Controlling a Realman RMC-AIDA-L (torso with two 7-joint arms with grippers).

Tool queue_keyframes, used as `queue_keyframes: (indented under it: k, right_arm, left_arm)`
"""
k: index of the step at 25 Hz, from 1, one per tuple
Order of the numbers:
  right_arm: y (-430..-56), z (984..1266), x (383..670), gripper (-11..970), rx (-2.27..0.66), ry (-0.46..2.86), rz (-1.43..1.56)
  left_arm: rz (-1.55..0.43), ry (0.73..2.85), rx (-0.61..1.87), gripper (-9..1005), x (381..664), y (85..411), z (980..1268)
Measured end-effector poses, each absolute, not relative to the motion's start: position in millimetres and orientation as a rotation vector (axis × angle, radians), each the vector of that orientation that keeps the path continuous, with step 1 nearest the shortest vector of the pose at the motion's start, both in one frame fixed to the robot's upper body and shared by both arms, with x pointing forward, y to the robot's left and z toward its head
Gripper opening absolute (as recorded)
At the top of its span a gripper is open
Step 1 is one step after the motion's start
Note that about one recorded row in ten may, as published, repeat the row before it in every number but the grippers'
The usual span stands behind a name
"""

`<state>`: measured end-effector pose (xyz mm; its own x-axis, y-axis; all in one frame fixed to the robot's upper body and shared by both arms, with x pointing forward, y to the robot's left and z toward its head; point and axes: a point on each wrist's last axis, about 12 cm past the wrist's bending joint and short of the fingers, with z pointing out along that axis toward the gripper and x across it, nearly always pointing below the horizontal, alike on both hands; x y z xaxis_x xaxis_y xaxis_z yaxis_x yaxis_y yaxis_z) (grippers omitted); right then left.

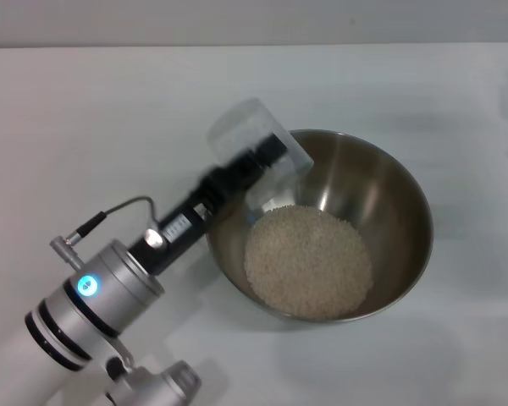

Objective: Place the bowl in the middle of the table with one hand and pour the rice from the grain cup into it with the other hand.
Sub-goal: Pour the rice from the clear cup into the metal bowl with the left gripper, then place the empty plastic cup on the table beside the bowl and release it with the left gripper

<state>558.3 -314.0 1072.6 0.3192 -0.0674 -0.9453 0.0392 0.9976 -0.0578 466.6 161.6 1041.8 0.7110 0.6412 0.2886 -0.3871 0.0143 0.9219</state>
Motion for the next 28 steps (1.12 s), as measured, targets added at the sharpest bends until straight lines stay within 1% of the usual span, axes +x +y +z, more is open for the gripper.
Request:
queue_keyframes:
  k: [2,3,4,8,10,11,12,13,14,15,16,17,18,21,22,23,24,28]
  right_arm:
    - [-313,1073,559,443,-0.026,1.244,-0.068]
    - [-312,1073,559,444,-0.026,1.243,-0.066]
    - [-312,1073,559,444,-0.026,1.243,-0.066]
    - [-311,1073,560,445,-0.025,1.241,-0.063]
    - [-311,1073,560,445,-0.021,1.239,-0.056]
    - [-311,1073,560,445,-0.021,1.239,-0.056]
    - [-310,1074,559,445,-0.02,1.234,-0.052]
    - [-310,1074,559,446,-0.02,1.234,-0.052]
    - [-310,1074,559,446,-0.021,1.232,-0.05]
    - [-309,1074,559,446,-0.023,1.232,-0.047]
    - [-309,1074,559,446,-0.023,1.232,-0.047]
    - [-308,1074,558,446,-0.023,1.228,-0.044]
    - [-308,1074,558,446,-0.023,1.228,-0.044]
    - [-308,1074,556,447,-0.02,1.22,-0.04]
    - [-308,1074,556,447,-0.02,1.22,-0.04]
    - [-308,1074,555,447,-0.015,1.216,-0.031]
    - [-308,1074,555,448,-0.015,1.216,-0.031]
    - [-309,1072,553,448,0.004,1.219,-0.012]
  left_arm:
    - [0.708,0.366,1.27,36,469,164,1044]
    - [0.571,0.522,1.183,36,473,168,1046]
    - [0.571,0.522,1.183,36,473,168,1046]
    - [0.345,0.753,1.023,37,478,177,1047]
    - [0.188,0.956,0.839,38,485,191,1046]
    - [0.188,0.956,0.839,38,485,191,1046]
    - [0.11,1.061,0.741,38,489,199,1043]
    - [0.11,1.061,0.741,38,489,199,1043]
    - [0.084,1.1,0.702,39,491,202,1042]
    - [0.035,1.186,0.619,39,495,209,1038]
    - [0.035,1.186,0.619,39,495,209,1038]
    - [0.004,1.257,0.557,39,498,215,1034]
    - [0.004,1.257,0.557,40,498,215,1034]
    - [-0.036,1.366,0.474,40,502,222,1026]
    - [-0.036,1.366,0.474,41,502,222,1026]
    - [-0.052,1.427,0.434,41,503,225,1020]
    - [-0.052,1.427,0.434,41,503,225,1020]
    - [-0.091,1.544,0.371,42,505,229,1009]
